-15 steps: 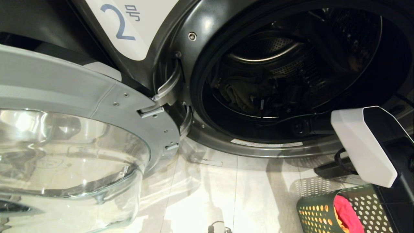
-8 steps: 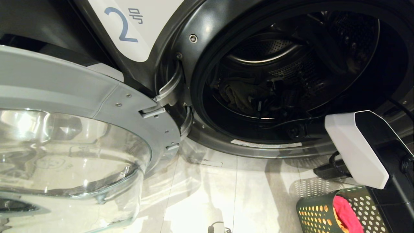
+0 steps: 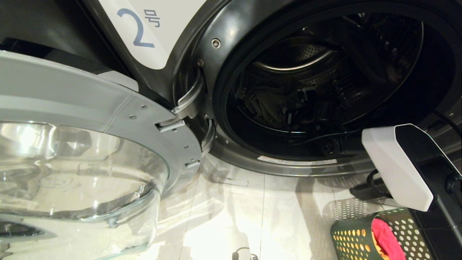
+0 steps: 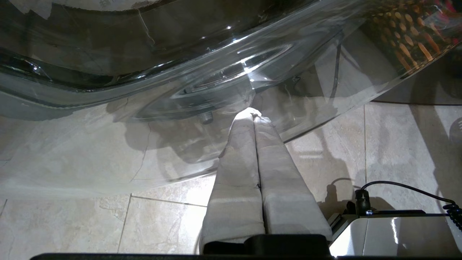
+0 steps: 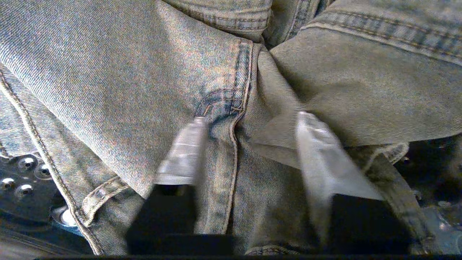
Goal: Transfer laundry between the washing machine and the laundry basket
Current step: Pick a cloth and place it into the basket
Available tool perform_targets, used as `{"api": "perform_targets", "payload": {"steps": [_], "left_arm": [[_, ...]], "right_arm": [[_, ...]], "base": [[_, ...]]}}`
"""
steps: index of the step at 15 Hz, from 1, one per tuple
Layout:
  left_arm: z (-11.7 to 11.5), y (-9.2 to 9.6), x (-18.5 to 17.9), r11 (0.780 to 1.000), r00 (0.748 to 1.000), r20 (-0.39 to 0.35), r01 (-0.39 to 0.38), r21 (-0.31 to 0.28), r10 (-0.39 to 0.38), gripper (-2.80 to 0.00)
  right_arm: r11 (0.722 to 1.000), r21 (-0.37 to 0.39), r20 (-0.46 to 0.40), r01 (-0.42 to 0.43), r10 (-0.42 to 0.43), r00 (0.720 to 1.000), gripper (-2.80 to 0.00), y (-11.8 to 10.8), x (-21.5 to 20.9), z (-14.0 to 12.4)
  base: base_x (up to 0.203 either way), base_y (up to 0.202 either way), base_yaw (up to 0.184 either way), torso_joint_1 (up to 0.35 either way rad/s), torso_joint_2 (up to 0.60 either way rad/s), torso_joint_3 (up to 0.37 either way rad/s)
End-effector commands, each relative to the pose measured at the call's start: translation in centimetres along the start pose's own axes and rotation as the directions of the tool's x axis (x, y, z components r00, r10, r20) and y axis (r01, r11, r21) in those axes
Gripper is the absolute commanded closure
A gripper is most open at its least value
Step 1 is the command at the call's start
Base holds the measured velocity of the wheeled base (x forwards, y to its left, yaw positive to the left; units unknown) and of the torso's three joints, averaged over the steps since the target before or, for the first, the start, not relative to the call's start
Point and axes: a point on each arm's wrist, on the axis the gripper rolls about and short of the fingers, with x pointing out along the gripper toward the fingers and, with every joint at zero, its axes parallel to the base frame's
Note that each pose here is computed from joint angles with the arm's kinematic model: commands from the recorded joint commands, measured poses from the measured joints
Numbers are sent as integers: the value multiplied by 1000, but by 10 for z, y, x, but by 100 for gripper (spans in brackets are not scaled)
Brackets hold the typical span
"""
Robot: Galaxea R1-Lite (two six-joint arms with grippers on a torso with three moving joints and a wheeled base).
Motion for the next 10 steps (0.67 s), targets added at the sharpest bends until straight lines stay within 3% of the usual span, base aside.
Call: {"api": "perform_targets", "payload": {"steps": [1, 10], "left_arm": [[0, 0, 0, 1000, 1000, -1, 0, 0, 0, 0], [0, 0, 0, 1000, 1000, -1, 0, 0, 0, 0]], "right_arm": [[1000, -1, -12, 0, 0, 1000, 0, 1, 1, -7], [1000, 1, 15, 27, -27, 1000, 0, -11, -1, 8]], "base": [[0, 0, 0, 0, 0, 0], [0, 0, 0, 0, 0, 0]]}}
